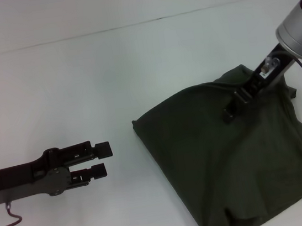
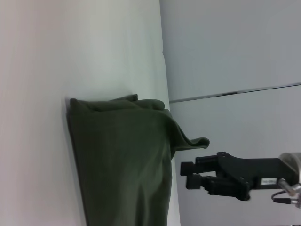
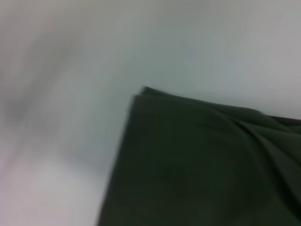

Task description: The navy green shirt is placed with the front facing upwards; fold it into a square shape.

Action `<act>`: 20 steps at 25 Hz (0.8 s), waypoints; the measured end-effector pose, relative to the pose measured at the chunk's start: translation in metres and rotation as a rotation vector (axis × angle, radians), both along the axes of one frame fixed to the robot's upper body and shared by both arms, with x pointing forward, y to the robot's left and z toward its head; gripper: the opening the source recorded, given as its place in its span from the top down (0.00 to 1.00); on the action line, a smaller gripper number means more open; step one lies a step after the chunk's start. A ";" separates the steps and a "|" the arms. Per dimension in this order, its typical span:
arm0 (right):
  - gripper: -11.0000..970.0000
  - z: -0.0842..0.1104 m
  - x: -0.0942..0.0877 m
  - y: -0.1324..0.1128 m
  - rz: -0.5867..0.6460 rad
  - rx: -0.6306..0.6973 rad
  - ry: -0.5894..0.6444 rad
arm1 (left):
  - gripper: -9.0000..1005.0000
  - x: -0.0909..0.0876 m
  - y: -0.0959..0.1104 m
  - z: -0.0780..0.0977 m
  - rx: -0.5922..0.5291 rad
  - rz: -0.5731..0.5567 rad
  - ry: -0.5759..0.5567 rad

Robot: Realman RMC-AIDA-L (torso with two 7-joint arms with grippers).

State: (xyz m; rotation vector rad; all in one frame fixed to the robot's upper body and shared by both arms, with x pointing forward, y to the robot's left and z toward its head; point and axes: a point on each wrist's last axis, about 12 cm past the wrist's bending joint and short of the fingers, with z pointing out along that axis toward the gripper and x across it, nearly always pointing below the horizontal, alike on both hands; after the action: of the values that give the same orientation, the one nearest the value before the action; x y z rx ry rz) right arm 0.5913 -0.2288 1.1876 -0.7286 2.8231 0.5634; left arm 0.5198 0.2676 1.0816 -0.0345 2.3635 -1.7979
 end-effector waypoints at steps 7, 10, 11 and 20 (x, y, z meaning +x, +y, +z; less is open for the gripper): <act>0.60 -0.005 0.006 -0.013 -0.064 -0.128 -0.042 | 0.21 0.000 -0.001 0.000 -0.004 -0.001 0.001; 0.60 -0.006 0.010 -0.016 -0.088 -0.153 -0.079 | 0.21 -0.001 -0.001 -0.001 -0.005 0.000 0.004; 0.60 -0.006 0.012 -0.017 -0.097 -0.158 -0.094 | 0.21 -0.001 -0.001 -0.001 -0.005 0.000 0.005; 0.60 0.005 0.020 -0.024 -0.164 -0.172 -0.211 | 0.21 -0.001 -0.001 -0.001 -0.001 -0.001 0.005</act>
State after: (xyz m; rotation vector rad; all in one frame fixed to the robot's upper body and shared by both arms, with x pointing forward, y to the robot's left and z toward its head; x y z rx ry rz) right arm 0.6113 -0.2529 1.1926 -0.5414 2.7206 0.2066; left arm 0.5188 0.2669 1.0806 -0.0383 2.3664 -1.8016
